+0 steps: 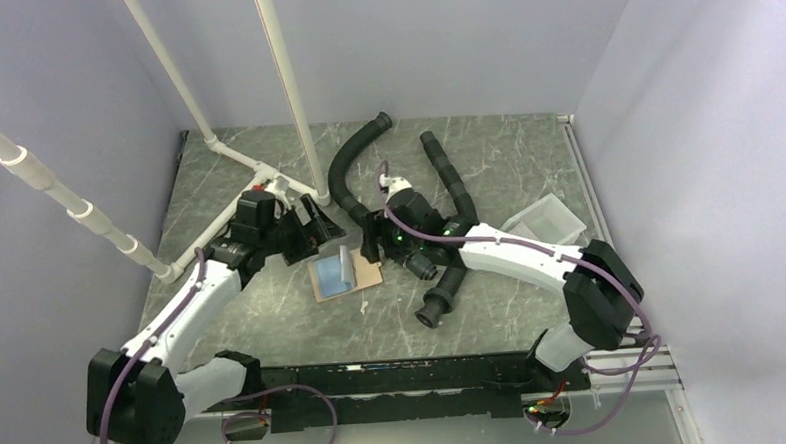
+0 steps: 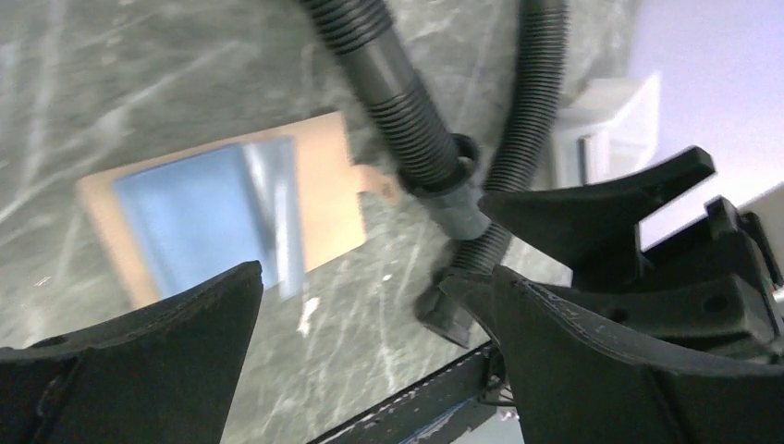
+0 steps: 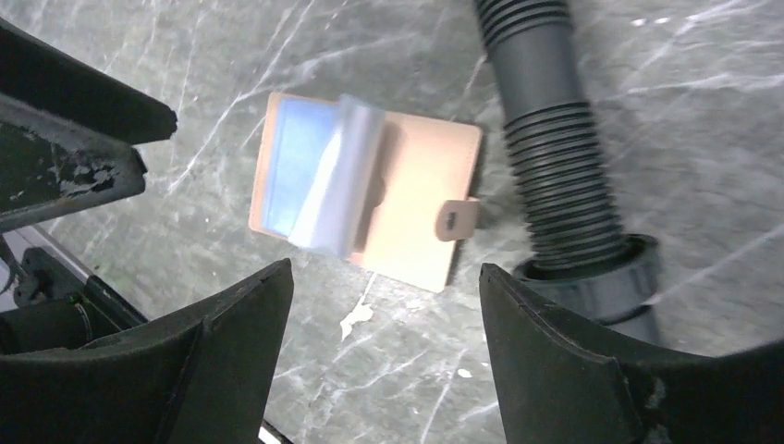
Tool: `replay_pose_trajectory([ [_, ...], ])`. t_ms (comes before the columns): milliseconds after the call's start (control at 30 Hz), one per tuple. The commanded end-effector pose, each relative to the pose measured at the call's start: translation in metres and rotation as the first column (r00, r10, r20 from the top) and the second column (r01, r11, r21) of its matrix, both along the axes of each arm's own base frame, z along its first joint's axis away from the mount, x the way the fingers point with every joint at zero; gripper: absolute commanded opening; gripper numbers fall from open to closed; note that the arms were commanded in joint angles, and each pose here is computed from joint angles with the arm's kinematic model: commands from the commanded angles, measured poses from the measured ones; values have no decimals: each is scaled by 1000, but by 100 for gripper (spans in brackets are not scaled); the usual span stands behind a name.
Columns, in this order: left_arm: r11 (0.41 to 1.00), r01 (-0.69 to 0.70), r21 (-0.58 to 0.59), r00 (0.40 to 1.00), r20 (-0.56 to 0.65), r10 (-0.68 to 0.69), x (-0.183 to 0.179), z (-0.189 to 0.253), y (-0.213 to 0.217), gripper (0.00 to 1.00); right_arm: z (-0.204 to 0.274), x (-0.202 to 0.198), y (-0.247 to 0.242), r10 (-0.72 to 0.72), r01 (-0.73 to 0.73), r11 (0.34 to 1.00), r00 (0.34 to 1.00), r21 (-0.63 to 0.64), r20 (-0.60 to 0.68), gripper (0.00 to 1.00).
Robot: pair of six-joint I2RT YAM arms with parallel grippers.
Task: Put the credit cards into the card holder
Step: Open the card holder at the center of the board.
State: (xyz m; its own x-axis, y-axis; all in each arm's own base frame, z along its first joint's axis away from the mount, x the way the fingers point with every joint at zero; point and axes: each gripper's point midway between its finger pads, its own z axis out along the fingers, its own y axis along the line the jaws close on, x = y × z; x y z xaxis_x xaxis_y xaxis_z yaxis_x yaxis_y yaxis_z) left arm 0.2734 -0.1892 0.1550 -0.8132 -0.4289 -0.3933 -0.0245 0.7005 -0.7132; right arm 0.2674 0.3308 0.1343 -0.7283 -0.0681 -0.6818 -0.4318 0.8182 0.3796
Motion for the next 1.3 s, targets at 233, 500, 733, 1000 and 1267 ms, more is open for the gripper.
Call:
replay_pose_trajectory([
  [233, 991, -20, 129, 976, -212, 47, -29, -65, 34, 57, -34, 5, 69, -24, 44, 972, 996, -231, 89, 80],
  [500, 998, 20, 61, 981, -194, -8, -15, -69, 18, 33, -77, 8, 43, -14, 53, 918, 995, -394, 99, 47],
  [733, 998, 29, 53, 957, -290, -13, -13, -100, 13, 19, -97, 5, 21, -18, 36, 926, 999, -377, 50, 28],
  [1000, 959, -54, 280, 888, -426, 175, -43, -158, 55, 1, -106, -7, 17, 39, -37, 942, 999, -335, 0, 20],
  [1267, 975, -48, 217, 936, -330, 119, -34, -110, 48, 31, -4, -7, 18, 111, -93, 977, 990, -193, 86, 37],
])
